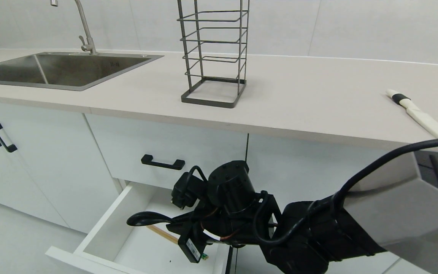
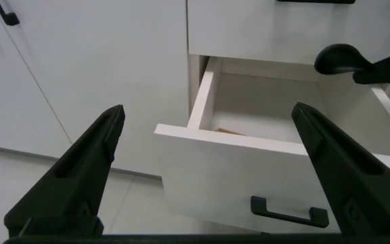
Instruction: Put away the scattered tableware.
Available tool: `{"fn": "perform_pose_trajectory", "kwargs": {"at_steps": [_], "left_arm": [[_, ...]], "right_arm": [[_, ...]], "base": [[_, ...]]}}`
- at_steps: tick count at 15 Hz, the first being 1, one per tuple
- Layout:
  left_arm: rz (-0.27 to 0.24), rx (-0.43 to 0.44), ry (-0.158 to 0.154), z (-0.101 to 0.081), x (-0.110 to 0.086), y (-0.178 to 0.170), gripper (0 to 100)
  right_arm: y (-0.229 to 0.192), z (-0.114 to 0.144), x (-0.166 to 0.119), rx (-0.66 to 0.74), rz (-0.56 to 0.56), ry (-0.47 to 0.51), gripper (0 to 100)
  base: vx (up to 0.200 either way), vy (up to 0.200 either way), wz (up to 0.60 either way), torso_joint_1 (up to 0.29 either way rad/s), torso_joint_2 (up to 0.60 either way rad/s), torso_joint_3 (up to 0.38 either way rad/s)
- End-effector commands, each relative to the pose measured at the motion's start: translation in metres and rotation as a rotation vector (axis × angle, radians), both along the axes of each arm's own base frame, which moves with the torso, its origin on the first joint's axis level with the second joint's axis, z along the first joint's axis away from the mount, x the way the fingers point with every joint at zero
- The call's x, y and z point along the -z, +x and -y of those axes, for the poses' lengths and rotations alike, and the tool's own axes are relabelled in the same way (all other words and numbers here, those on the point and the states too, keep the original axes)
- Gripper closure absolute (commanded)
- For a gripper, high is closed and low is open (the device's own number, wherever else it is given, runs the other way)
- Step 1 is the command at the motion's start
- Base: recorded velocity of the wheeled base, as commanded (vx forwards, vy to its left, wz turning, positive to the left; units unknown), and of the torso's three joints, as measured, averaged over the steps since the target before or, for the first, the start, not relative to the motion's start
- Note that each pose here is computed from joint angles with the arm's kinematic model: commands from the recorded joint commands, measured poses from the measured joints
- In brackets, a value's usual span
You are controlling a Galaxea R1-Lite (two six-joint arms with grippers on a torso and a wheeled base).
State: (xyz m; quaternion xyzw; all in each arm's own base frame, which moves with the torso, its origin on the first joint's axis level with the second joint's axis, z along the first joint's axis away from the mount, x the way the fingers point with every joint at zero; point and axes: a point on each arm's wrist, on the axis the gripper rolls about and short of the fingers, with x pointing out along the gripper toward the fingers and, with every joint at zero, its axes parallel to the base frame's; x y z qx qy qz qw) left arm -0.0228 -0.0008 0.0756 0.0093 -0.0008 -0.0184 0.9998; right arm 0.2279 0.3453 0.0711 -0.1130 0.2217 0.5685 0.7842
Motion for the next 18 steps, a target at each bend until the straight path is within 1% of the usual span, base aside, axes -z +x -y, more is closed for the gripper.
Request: {"fn": "perform_pose_trajectory", "kwargs": {"at_steps": [1,3,6,14,18], "left_arm": [[0.000,0.000,0.000,0.000,0.000,0.000,0],[0.000,0.000,0.000,0.000,0.000,0.000,0],[0.000,0.000,0.000,0.000,0.000,0.000,0],[0.000,0.000,0.000,0.000,0.000,0.000,0],[0.000,0.000,0.000,0.000,0.000,0.000,0]], "right_arm": [[0.004,-0.002,0.005,0.001,0.004,-0.008,100],[0.009,-0.007,0.008,-0.001,0.010,-0.013,100],[0.009,-0.009,0.020,-0.002,-0.007,-0.037,100],[0.016,-0.011,0.047,0.008,-0.038,-0.082,100],[0.019,-0.012,0.060,0.000,-0.037,-0.109,100]], "base": [[0.000,0.000,0.00,0.000,0.00,0.000],[0.000,0.000,0.00,0.000,0.00,0.000],[0.000,0.000,0.00,0.000,0.00,0.000],[0.000,0.000,0.00,0.000,0.00,0.000],[0.000,0.000,0.00,0.000,0.00,0.000]]}}
